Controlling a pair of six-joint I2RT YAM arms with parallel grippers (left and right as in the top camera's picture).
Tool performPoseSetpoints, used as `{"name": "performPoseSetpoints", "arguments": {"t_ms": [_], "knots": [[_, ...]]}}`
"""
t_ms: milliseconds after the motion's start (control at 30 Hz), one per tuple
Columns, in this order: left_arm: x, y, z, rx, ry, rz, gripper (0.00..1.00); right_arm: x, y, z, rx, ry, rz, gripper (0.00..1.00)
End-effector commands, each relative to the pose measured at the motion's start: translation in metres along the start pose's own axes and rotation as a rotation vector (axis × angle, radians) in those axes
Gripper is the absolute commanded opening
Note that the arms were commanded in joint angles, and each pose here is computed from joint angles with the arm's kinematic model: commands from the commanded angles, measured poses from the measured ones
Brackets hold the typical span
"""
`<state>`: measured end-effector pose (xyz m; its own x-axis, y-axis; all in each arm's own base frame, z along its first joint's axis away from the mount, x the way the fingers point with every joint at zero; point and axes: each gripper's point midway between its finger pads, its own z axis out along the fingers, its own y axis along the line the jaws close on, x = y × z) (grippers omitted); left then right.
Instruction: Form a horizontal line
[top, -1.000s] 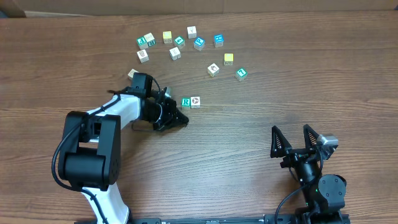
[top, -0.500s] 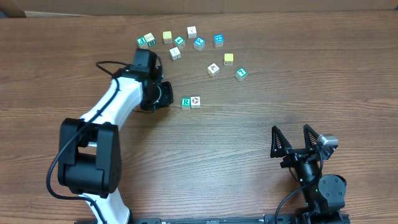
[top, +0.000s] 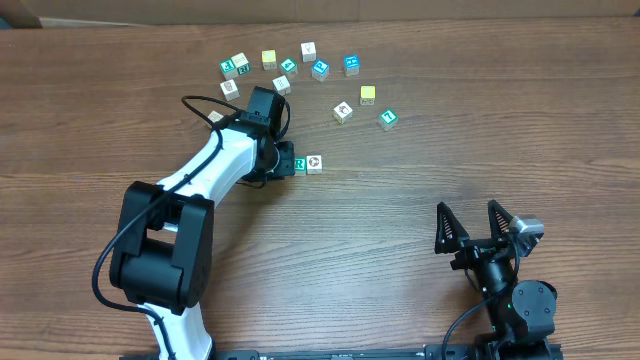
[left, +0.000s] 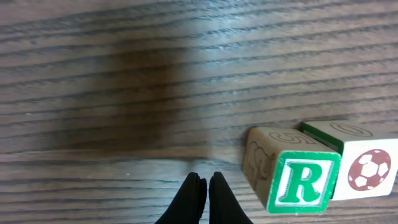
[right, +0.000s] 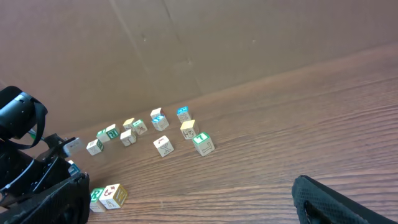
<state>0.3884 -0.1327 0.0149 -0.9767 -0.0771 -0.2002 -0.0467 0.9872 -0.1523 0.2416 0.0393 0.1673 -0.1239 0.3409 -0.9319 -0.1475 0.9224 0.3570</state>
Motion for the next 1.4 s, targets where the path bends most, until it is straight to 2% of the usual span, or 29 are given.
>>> {"name": "performPoseSetpoints", "arguments": {"t_ms": [0, 367, 633, 867, 1367], "knots": [[0.002, 0.008, 0.005, -0.03, 0.003, -0.042, 0.04, -0.003, 0.0, -0.001, -0.002, -0.016, 0.002, 1.0], [-0.004, 0.001, 0.006, -0.011, -0.022, -0.032, 0.04, -0.003, 0.0, -0.001, -0.002, -0.016, 0.002, 1.0], [0.009, -0.001, 0.013, -0.02, -0.001, -0.016, 0.04, -0.003, 0.0, -0.001, -0.002, -0.016, 0.002, 1.0], [0.003, -0.019, 0.007, 0.073, -0.001, -0.016, 0.04, -0.003, 0.0, -0.001, -0.002, -0.016, 0.002, 1.0], [0.001, -0.017, 0.007, 0.063, -0.008, -0.018, 0.04, -0.003, 0.0, -0.001, -0.002, -0.016, 0.002, 1.0]]}}
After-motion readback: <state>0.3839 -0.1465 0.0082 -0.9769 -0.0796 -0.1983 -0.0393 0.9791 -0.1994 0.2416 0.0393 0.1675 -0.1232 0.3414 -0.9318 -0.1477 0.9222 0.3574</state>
